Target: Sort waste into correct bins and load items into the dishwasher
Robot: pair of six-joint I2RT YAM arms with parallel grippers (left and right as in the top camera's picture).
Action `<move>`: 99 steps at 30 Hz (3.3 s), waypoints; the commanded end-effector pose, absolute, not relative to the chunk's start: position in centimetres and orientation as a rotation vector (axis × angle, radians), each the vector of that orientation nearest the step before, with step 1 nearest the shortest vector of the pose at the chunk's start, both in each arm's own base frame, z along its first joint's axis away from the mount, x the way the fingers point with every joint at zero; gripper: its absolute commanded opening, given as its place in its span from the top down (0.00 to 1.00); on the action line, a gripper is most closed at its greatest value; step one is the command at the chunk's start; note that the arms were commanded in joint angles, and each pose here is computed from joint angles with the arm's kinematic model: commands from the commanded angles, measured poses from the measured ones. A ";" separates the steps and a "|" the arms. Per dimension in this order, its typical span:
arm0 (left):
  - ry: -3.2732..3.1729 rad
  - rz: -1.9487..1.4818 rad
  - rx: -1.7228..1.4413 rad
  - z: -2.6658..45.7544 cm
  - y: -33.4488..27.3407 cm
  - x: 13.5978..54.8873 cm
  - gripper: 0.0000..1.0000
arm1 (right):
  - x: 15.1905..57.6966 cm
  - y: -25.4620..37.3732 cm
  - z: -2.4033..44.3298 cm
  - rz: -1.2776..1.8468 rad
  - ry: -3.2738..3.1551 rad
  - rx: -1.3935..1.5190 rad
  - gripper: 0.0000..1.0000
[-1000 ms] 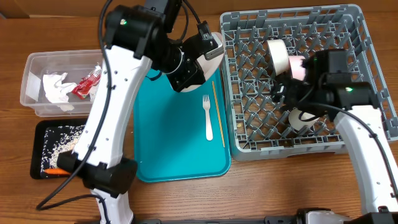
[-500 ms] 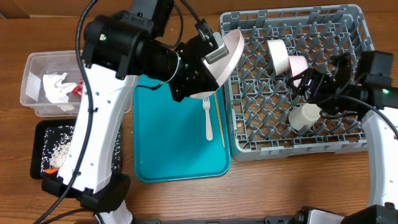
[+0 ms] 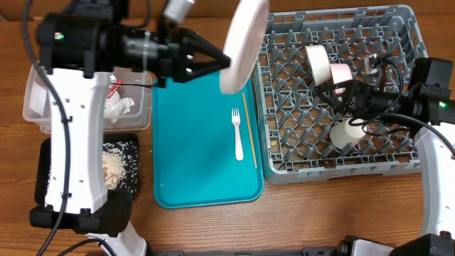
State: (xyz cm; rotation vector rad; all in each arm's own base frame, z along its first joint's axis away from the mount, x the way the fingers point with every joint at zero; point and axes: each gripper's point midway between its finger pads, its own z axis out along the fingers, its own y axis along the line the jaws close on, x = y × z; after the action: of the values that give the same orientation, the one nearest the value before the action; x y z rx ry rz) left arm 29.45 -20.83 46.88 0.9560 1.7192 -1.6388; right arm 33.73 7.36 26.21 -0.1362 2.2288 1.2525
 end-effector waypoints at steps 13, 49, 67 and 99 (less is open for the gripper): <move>1.636 -1.805 0.996 49.6 -22.2 26.0 0.96 | 31.3 15.4 33.4 1.510 1.564 -0.892 0.00; 1.693 -1.864 0.955 49.4 -22.4 25.3 0.96 | 34.8 20.7 35.1 1.291 1.473 -1.013 0.06; 1.679 -1.848 0.969 49.4 -22.4 25.4 0.96 | 32.1 21.3 37.5 1.420 1.365 -1.127 0.45; 2.042 -1.243 0.949 42.3 -21.2 30.8 0.69 | 31.4 21.2 37.6 1.447 1.345 -1.164 0.93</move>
State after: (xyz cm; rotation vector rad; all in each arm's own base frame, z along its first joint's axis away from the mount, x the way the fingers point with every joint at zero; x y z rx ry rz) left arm 29.62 -21.56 44.40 0.9638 1.9321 -1.3909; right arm 31.50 21.24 36.70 -1.1788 1.3345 1.4497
